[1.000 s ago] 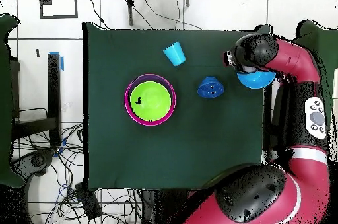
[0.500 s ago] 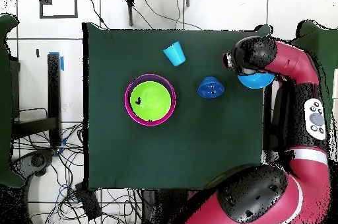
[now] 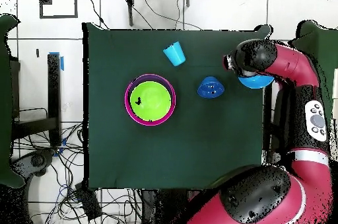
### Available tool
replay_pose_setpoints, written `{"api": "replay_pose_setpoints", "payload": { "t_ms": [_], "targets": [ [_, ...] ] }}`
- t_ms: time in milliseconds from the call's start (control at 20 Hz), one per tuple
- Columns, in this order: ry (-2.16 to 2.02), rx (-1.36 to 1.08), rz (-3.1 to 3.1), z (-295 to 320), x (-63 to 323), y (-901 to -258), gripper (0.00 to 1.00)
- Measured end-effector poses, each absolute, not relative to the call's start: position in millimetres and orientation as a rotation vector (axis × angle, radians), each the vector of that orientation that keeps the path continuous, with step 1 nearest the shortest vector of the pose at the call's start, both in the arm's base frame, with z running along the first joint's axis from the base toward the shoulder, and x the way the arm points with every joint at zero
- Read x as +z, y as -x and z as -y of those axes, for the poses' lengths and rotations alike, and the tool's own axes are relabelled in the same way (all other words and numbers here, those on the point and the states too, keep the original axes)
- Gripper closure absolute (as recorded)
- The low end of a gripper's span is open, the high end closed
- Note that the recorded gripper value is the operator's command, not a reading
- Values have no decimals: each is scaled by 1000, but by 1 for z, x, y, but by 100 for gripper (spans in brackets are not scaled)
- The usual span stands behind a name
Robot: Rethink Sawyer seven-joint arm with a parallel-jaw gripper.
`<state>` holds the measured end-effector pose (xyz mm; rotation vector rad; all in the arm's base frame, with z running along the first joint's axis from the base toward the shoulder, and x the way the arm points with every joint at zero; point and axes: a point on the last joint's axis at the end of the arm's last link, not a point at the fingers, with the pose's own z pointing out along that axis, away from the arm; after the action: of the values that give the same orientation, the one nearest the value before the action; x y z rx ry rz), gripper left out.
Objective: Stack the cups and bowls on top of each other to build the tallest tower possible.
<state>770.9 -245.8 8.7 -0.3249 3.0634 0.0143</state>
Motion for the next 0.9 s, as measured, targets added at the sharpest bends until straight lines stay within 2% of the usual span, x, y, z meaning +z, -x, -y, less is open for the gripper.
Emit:
{"api": "replay_pose_setpoints", "payload": {
  "t_ms": [900],
  "targets": [
    [292, 16, -3084, 272, 12, -747, 0]
  ]
}}
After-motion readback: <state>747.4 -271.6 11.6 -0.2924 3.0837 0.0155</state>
